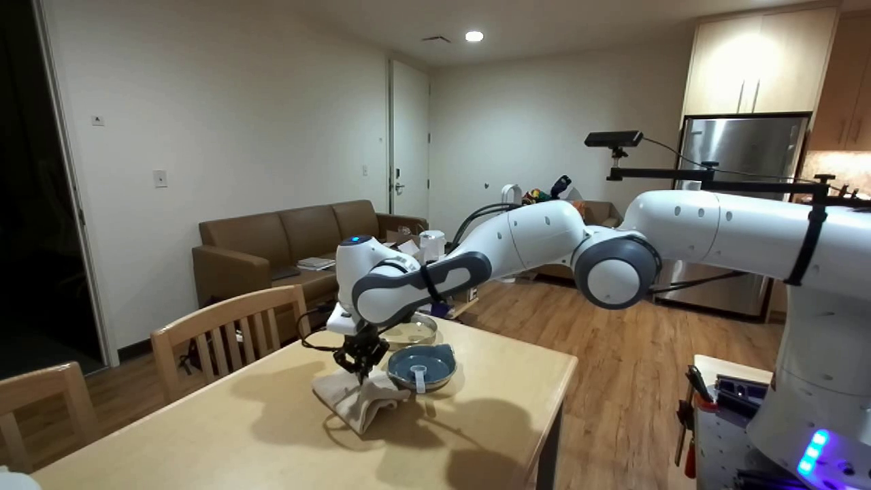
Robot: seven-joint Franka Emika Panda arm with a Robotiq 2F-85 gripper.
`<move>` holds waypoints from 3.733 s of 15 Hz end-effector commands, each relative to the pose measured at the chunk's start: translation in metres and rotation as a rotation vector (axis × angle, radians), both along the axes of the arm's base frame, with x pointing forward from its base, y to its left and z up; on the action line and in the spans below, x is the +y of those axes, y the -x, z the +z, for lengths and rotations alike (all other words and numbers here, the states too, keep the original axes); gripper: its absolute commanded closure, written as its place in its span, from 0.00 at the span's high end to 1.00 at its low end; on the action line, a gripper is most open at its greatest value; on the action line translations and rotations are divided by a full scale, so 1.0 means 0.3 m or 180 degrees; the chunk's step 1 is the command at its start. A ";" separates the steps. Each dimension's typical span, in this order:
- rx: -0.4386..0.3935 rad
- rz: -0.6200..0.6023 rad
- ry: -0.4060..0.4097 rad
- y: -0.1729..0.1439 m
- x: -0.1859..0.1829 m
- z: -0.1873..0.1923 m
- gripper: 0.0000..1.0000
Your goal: Use the towel to wipe the table
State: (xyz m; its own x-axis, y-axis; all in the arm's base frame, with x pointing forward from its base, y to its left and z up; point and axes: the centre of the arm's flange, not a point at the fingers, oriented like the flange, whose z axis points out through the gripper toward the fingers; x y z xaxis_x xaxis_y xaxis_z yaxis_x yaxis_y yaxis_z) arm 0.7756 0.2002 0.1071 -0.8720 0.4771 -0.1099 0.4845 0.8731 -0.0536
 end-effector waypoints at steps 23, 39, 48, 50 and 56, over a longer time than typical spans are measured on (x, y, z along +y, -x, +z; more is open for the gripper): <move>0.1469 0.1920 -0.0082 0.523 0.359 -0.220 0.02; 0.1498 0.1672 0.0349 0.395 0.110 -0.303 0.02; 0.0760 0.1126 0.0578 0.097 -0.098 -0.201 0.02; 0.0710 0.1129 0.0592 0.081 -0.111 -0.200 0.02; 0.0862 0.1319 0.0435 0.070 -0.113 -0.204 0.02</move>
